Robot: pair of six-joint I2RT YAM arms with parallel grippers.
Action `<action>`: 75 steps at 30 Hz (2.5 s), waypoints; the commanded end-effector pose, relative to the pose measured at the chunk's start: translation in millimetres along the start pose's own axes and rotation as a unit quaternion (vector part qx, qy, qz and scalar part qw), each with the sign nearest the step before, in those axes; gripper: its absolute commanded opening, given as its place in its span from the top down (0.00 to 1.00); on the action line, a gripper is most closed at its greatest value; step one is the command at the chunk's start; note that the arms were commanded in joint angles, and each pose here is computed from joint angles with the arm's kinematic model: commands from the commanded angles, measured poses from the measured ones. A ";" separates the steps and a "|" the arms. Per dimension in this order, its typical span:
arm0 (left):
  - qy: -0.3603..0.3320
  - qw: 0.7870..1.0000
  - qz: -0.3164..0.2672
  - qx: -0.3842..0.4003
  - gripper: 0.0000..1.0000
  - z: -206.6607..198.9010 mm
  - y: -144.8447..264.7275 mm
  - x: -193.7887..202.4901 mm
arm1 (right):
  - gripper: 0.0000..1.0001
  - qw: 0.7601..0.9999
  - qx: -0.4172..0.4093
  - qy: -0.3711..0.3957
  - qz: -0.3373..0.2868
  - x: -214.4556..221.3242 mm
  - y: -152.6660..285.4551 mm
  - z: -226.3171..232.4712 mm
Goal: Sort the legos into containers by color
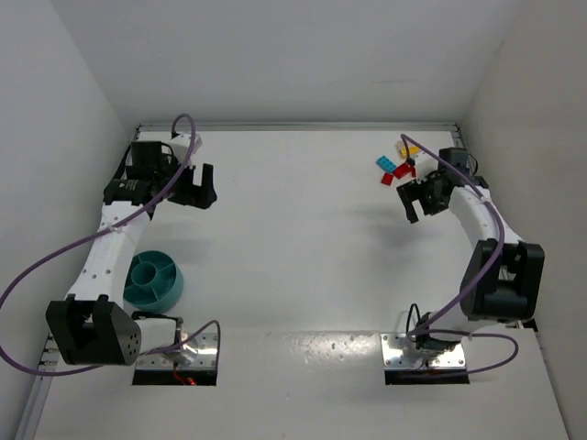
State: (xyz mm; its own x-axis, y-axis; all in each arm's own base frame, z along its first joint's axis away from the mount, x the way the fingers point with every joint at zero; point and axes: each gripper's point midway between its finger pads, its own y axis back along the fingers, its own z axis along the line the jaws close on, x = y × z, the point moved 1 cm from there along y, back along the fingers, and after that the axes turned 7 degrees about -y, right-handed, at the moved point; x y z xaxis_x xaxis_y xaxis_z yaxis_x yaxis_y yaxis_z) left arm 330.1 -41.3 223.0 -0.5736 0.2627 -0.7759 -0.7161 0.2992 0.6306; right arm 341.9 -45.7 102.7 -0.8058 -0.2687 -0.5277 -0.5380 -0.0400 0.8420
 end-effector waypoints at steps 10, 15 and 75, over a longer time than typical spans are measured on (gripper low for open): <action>0.009 0.997 0.008 0.081 0.01 -10.7 -3.7 -1.0 | 0.06 0.997 -0.026 0.067 0.035 -35.0 -60.8 -22.0; 0.011 0.996 0.003 0.086 0.01 -6.8 -5.0 -11.0 | 0.09 0.995 -0.040 0.080 0.033 -53.0 -80.3 -31.5; 0.224 0.930 -0.013 0.289 0.01 -70.5 27.3 -16.9 | 0.91 0.749 -0.614 0.155 -0.193 -181.2 130.1 351.2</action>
State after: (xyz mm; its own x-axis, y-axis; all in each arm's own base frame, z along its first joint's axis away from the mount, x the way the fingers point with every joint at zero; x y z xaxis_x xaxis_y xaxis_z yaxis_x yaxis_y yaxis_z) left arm 293.4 -92.2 236.6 -0.7539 -0.0940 -0.6502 -0.5098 0.7079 0.4889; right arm 354.3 322.8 214.4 -0.6446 -0.2528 -0.7215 0.0119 -0.9469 0.3212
